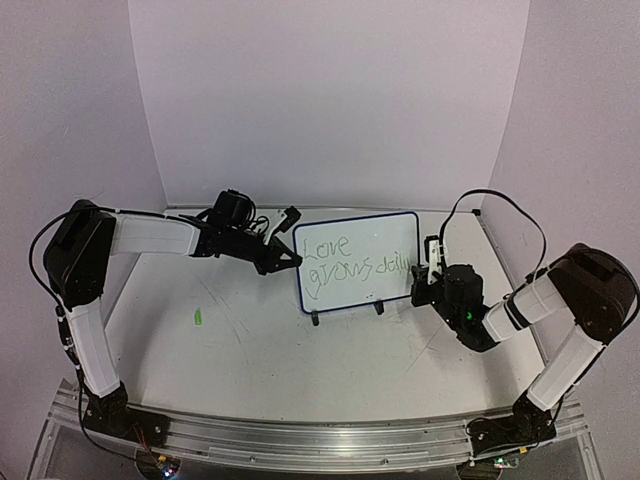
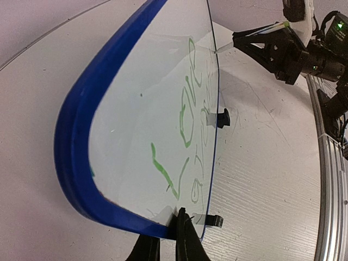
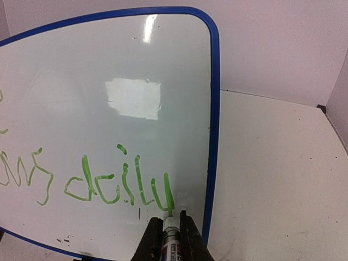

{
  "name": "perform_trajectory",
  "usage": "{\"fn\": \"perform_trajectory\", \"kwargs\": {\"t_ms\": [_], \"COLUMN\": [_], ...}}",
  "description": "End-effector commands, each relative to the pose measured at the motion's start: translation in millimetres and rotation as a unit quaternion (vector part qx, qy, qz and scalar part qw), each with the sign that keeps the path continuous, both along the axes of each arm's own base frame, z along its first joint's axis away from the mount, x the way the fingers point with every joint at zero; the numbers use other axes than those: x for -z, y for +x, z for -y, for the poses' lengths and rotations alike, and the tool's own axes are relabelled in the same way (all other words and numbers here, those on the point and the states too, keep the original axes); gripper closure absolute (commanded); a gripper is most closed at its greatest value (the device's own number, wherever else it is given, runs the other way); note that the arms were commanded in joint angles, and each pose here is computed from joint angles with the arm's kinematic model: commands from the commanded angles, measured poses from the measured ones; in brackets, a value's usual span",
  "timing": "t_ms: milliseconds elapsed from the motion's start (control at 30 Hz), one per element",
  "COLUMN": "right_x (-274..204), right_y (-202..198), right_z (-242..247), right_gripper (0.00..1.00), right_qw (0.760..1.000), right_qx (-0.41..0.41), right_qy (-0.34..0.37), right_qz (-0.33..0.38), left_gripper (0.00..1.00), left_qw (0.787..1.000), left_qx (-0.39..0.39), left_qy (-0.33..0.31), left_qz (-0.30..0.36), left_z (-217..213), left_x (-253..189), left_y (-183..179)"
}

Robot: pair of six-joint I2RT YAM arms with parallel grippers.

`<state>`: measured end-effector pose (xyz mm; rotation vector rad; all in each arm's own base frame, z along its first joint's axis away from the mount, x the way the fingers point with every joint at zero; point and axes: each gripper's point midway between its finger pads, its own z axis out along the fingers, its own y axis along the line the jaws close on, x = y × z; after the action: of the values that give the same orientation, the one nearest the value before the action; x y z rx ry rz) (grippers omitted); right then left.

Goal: Write a sentence on the whiteboard

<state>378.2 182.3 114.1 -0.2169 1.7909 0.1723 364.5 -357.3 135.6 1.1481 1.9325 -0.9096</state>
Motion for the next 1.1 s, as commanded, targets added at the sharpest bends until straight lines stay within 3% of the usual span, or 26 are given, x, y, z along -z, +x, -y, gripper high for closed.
{"fn": "perform_trajectory", "kwargs": {"t_ms": [0, 467, 667, 900, 1067], "right_x": [4.6, 13.8, -6.5, -47.1, -36.8], "right_y": [-2.2, -10.8, -6.8, -22.4, -24.9], "right_z": [-1.3, -20.1, -33.2, -12.7, 5.2], "right_gripper": [1.00, 1.00, 1.00, 1.00, 1.00], "right_qw": [1.000, 0.999, 0.999, 0.998, 0.999], "right_qx": [-0.004, -0.026, -0.040, -0.019, 0.014], "right_qy": [0.010, 0.013, 0.021, 0.047, 0.037], "right_qz": [-0.010, -0.019, 0.007, 0.046, 0.031], "left_gripper": [1.00, 1.00, 1.00, 1.00, 1.00], "left_qw": [0.988, 0.988, 0.988, 0.988, 0.988], "left_qx": [-0.027, -0.027, -0.027, -0.028, -0.029], "left_qy": [0.150, 0.151, 0.151, 0.151, 0.150], "left_qz": [-0.019, -0.019, -0.021, -0.020, -0.018], "left_z": [-43.2, -43.5, -43.4, -43.0, -43.0], "left_x": [79.0, 80.1, 80.8, 80.2, 78.7], "left_y": [-5.4, -5.9, -6.0, -5.3, -4.6]}}
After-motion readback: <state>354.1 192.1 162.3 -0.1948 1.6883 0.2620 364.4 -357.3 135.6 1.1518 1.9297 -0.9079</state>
